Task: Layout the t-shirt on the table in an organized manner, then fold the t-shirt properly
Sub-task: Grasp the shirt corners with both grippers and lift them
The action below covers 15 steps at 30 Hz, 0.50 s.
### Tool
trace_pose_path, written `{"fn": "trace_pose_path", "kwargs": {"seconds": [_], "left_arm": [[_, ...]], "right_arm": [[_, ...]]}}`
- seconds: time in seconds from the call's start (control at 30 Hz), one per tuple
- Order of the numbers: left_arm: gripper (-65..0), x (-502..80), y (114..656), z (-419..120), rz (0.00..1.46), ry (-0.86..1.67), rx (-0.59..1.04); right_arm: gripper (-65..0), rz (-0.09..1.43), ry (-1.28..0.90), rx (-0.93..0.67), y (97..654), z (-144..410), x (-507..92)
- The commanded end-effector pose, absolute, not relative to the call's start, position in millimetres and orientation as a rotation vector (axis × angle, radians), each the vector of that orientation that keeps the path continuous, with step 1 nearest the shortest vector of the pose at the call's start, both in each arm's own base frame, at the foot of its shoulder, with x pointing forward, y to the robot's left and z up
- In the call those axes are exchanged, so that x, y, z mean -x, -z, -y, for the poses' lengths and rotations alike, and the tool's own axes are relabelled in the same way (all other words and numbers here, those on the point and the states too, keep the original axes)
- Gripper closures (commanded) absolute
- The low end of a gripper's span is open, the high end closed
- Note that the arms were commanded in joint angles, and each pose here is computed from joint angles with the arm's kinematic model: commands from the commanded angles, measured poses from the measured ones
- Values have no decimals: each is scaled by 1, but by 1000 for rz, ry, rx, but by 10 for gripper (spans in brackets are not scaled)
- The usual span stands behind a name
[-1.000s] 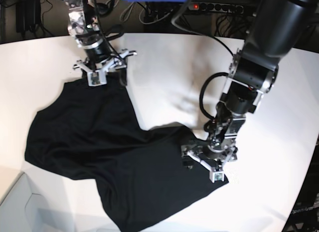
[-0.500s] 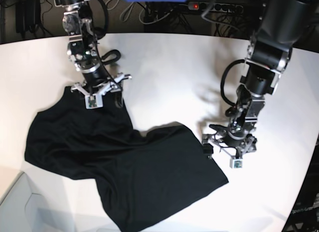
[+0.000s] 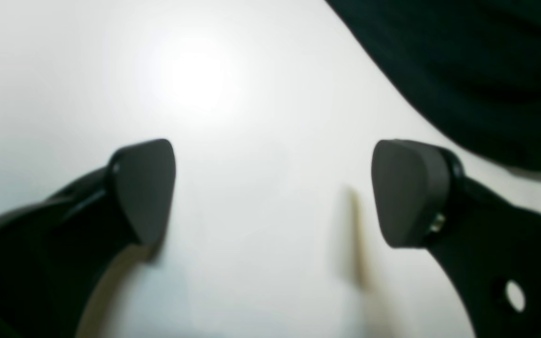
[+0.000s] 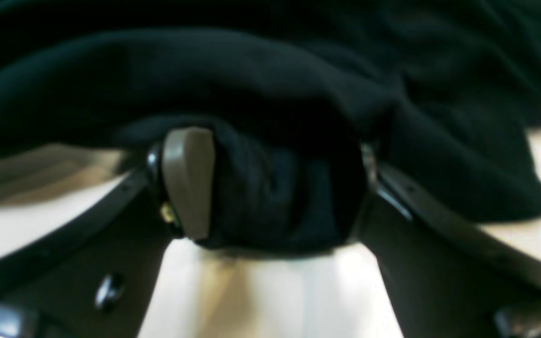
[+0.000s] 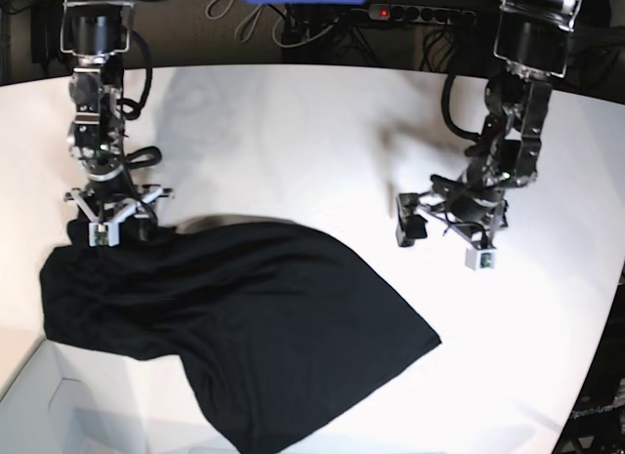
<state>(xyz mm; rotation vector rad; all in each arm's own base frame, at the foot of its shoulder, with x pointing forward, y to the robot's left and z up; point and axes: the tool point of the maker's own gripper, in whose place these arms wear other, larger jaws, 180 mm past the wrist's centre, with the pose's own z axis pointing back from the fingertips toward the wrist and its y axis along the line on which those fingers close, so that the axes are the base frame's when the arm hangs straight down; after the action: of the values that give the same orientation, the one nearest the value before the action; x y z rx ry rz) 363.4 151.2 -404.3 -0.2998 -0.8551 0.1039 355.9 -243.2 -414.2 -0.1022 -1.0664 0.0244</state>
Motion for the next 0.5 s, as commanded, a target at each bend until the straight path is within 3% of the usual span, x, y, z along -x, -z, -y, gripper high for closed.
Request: {"fn": "trace_pose_path", "kwargs": {"seconds": [0.0, 0.23, 0.47], "left_arm": [[-650, -397, 365, -157, 980, -108, 304], [-650, -496, 305, -127, 1135, -153, 336], [-650, -549, 343, -84, 1049, -28, 144]], "right_arm": [[-384, 1186, -9, 117, 378, 249, -368], [-384, 1306, 13, 39, 337, 193, -325], [-384, 1260, -29, -76, 341, 137, -276]]}}
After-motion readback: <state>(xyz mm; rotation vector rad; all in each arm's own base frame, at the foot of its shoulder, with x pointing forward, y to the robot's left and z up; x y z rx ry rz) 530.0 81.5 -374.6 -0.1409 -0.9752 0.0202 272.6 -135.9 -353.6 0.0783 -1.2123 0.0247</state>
